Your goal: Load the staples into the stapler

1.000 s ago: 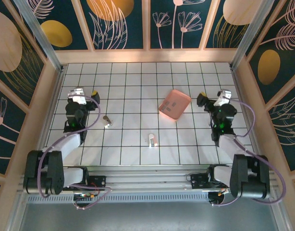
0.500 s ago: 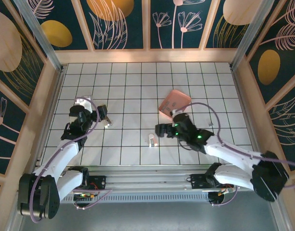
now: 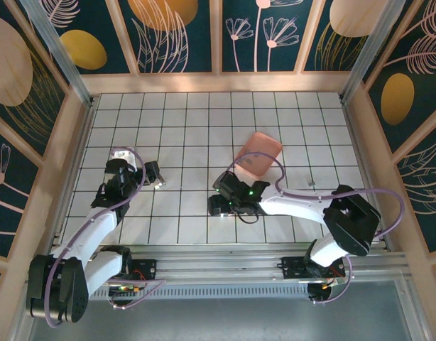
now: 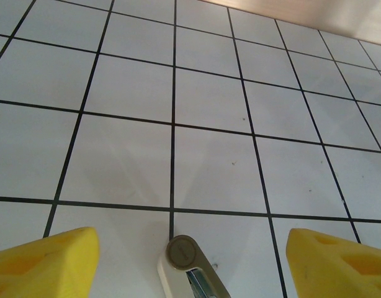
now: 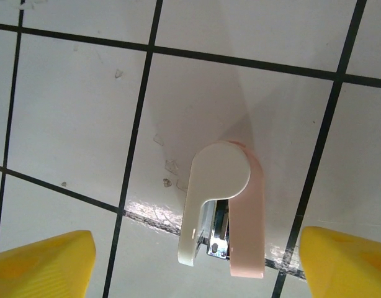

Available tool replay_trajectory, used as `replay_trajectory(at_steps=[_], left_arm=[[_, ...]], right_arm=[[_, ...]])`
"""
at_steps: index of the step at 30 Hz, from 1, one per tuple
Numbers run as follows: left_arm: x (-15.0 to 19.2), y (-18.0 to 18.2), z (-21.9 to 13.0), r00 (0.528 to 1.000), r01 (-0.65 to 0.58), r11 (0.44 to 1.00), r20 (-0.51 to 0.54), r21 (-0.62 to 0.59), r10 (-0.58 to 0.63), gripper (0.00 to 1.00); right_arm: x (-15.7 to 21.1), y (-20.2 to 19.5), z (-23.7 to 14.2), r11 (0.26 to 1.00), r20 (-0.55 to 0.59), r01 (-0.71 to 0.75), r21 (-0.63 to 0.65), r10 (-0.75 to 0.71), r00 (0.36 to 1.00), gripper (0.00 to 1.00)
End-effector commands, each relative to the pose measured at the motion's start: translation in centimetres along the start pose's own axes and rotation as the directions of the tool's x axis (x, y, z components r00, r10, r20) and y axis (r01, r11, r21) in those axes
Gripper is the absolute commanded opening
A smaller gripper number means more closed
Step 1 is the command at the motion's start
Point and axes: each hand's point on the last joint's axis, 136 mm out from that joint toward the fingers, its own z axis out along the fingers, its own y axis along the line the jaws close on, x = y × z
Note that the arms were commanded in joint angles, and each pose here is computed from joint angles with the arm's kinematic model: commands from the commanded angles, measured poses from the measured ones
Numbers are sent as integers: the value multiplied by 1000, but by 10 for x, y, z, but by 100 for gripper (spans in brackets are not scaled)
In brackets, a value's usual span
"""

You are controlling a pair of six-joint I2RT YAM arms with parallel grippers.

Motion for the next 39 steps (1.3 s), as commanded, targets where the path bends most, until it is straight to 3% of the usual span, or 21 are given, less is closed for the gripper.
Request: replay_trajectory(at_steps=[1,12,26,34,39], left_arm=[[1,1,1,1000,22,1000,-1,-6,-22,79],[-1,4,-1,999,43,999,13,-25,-43,80],[-7,1,-2,1000,25,1000,9,-19,-25,80],[-27,-28,-5,999,29,995,-41,99,-25,78],[-38,-68,-9,993,79,953,-102,292,-52,76]], right_arm=[[4,-1,0,1000,-33,11,27,-10,999,80],[4,-11,19,998,-92,10,66,-4,996,71],[10,-10,31,993,-107,101,67,-93,990,45],[-18,4,15,976,105,217,10,-217,970,37],[-54,25,-16,929,349,369,-26,-337,875,35]])
